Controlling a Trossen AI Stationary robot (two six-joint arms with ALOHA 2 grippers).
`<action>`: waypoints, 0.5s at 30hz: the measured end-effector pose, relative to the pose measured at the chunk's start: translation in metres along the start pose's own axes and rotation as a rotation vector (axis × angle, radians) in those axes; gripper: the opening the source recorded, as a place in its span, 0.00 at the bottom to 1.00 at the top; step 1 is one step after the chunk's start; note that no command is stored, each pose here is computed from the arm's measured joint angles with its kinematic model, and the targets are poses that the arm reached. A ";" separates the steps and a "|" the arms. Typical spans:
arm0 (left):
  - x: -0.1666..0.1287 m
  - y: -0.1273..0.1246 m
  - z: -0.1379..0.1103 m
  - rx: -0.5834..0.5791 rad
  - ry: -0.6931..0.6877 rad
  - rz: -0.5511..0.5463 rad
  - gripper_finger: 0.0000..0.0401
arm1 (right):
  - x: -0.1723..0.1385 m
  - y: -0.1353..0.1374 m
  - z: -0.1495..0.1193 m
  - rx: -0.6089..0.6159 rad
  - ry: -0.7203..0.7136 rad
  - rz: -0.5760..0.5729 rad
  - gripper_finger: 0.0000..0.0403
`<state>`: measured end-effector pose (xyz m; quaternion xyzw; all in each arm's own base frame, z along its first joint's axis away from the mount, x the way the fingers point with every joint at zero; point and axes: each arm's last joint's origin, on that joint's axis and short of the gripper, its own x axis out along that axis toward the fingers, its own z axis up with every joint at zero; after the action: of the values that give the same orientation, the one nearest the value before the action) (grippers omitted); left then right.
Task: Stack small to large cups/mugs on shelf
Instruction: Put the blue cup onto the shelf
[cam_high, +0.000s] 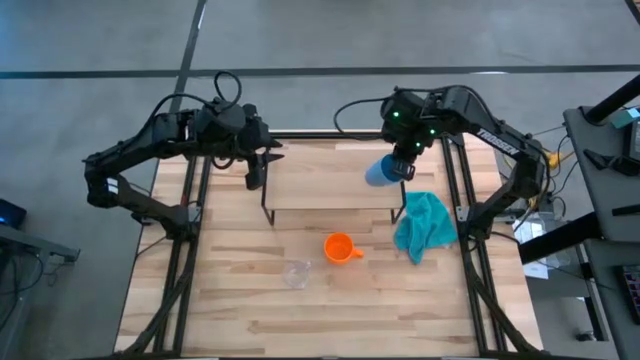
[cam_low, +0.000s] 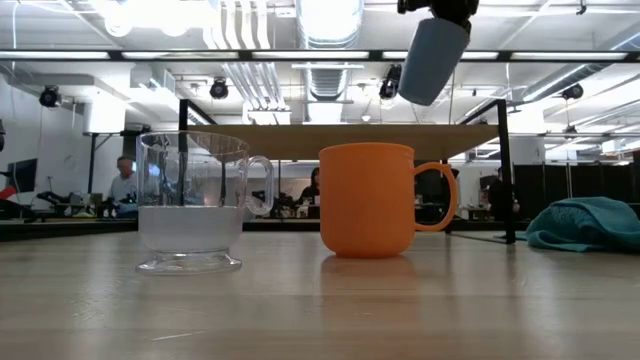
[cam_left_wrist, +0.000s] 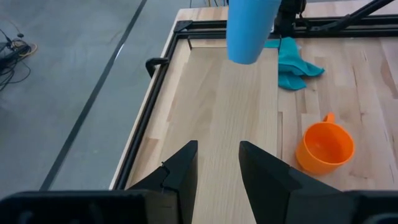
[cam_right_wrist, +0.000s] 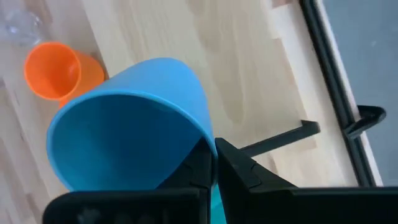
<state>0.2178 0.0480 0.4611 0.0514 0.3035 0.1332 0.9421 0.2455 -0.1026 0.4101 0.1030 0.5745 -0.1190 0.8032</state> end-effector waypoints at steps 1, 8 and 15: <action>0.000 0.000 0.000 0.000 0.000 0.000 0.26 | 0.002 0.000 0.000 -0.006 0.008 0.002 0.02; 0.000 0.000 0.000 0.000 -0.003 0.000 0.26 | 0.023 -0.002 -0.002 -0.034 0.092 0.004 0.02; 0.000 0.000 0.001 -0.002 -0.014 0.002 0.26 | 0.033 -0.004 -0.005 -0.053 0.139 -0.046 0.02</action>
<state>0.2185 0.0482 0.4623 0.0518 0.2967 0.1340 0.9441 0.2500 -0.1069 0.3772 0.0763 0.6342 -0.1145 0.7608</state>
